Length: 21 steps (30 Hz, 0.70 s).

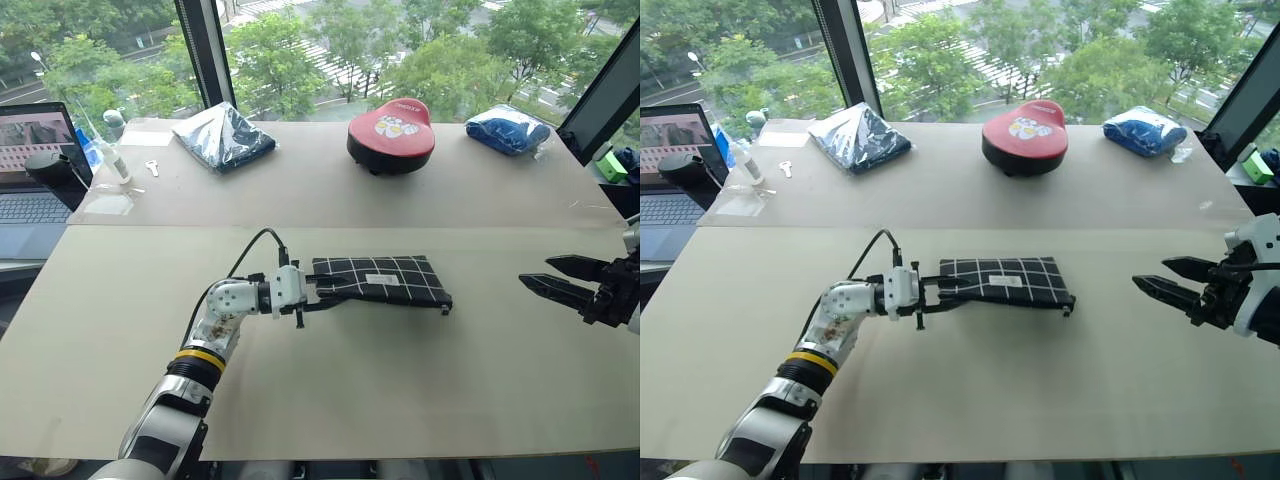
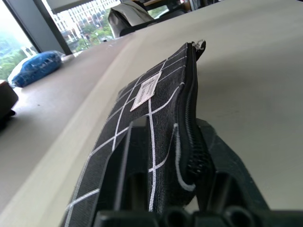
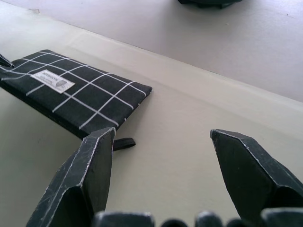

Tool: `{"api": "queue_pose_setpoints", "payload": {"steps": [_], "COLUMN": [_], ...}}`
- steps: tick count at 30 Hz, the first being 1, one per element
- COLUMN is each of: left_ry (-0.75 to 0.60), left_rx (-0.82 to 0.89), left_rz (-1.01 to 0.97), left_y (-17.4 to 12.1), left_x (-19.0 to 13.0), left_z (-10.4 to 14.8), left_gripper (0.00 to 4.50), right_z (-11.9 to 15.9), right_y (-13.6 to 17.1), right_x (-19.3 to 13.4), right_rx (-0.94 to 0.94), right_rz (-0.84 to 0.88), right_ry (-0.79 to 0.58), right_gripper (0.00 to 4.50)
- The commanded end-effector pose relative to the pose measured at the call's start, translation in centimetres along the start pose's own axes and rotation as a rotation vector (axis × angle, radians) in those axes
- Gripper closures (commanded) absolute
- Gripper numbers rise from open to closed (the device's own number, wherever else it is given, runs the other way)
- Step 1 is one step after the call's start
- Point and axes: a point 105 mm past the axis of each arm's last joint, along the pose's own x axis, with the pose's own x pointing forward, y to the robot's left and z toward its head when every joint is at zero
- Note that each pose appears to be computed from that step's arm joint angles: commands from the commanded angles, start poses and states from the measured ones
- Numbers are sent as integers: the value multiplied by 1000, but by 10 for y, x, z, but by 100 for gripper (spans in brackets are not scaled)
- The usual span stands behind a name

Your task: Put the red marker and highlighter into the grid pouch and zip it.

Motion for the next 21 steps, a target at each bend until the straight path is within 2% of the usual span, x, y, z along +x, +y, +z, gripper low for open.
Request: {"api": "queue_pose_setpoints", "payload": {"steps": [1,3,6,9,12,18,21], "left_ry": [-54,-59,-120,-83,-1,109,125], "left_rx": [-30,-89,-277,-391,-464,-547,-546], "left_rz": [81,96,133,152,268,529,628], "left_y": [9,7,8,6,14,26,30], "left_x": [-3,-8,-20,-42,-67,-138,-149], "left_z": [17,22,44,54,50,35,27], "left_gripper": [125,53,53,53,53,53,53], "right_z": [10,11,16,22,21,7,1], "right_y": [-4,-10,-19,-23,-25,-25,-27], "right_x": [-5,-4,-3,0,4,13,20], "right_rx": [-39,-33,-32,-26,-25,-19,-1], "right_rz": [-27,-41,-54,-48,-44,-43,-45], "right_ry": [-40,-52,-61,-81,-81,-79,-78], "right_gripper": [89,89,89,89,89,89,89]}}
